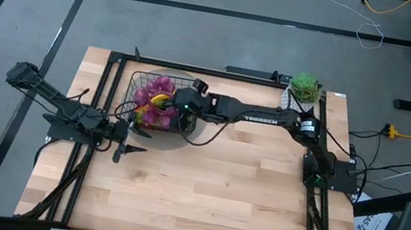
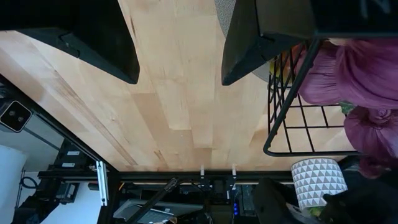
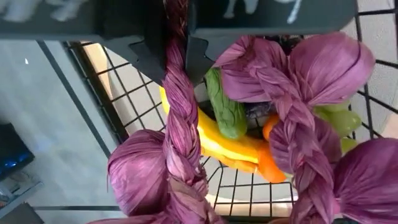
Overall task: Build produce basket
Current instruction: Put the purple garlic into the wire basket
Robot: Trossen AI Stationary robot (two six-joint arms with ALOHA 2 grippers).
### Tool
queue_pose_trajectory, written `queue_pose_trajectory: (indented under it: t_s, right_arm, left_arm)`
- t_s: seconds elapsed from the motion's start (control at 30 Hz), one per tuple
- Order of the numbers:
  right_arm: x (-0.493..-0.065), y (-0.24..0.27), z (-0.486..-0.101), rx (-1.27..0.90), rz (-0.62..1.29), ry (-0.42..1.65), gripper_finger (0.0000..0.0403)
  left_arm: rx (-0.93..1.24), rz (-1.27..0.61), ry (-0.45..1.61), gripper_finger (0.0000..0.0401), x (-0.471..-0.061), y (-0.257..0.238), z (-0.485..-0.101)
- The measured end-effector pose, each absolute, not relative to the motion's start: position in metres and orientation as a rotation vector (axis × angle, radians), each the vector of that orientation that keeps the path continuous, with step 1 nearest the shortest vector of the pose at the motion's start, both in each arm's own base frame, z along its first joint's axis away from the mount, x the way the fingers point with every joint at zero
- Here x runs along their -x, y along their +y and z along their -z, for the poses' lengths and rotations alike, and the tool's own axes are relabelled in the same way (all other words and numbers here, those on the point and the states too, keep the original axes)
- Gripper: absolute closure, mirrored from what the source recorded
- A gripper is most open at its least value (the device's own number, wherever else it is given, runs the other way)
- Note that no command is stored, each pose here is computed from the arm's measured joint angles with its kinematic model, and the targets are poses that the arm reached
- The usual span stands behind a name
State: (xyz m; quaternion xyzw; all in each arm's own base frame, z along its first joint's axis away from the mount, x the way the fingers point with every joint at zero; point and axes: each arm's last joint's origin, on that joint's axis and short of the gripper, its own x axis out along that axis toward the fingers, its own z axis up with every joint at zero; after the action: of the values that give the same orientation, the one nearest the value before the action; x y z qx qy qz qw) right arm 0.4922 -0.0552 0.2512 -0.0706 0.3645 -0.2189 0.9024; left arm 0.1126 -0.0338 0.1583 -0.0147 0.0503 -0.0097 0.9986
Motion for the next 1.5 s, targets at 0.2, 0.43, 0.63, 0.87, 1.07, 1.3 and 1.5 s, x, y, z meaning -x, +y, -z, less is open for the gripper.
queue_pose_trajectory:
  t_s: [0.2,0.43,0.63,0.87,1.07,1.3,1.5]
  right_arm:
    - [-0.487,-0.066,-0.246,0.066,0.378,0.814,0.0385]
    - [-0.48,-0.078,-0.243,-0.035,0.391,0.868,0.0369]
    - [-0.481,-0.078,-0.243,-0.039,0.361,0.869,0.0339]
    - [-0.481,-0.078,-0.243,-0.038,0.36,0.861,0.0334]
    - [-0.484,-0.077,-0.262,-0.009,0.345,0.837,0.0301]
    - [-0.485,-0.068,-0.288,-0.06,0.297,0.797,0.0224]
    - [-0.479,-0.064,-0.284,-0.112,0.304,0.881,0.0195]
  left_arm:
    - [0.03,0.019,0.1,0.0177,-0.113,-0.034,-0.158]
    - [0.03,0.019,0.101,0.0177,-0.113,-0.034,-0.158]
    - [0.03,0.019,0.101,0.0177,-0.113,-0.034,-0.158]
    - [0.03,0.019,0.101,0.0177,-0.113,-0.034,-0.158]
    - [0.03,0.019,0.101,0.0177,-0.113,-0.034,-0.158]
    - [0.03,0.019,0.101,0.0177,-0.113,-0.034,-0.158]
    - [0.03,0.019,0.101,0.0177,-0.113,-0.034,-0.158]
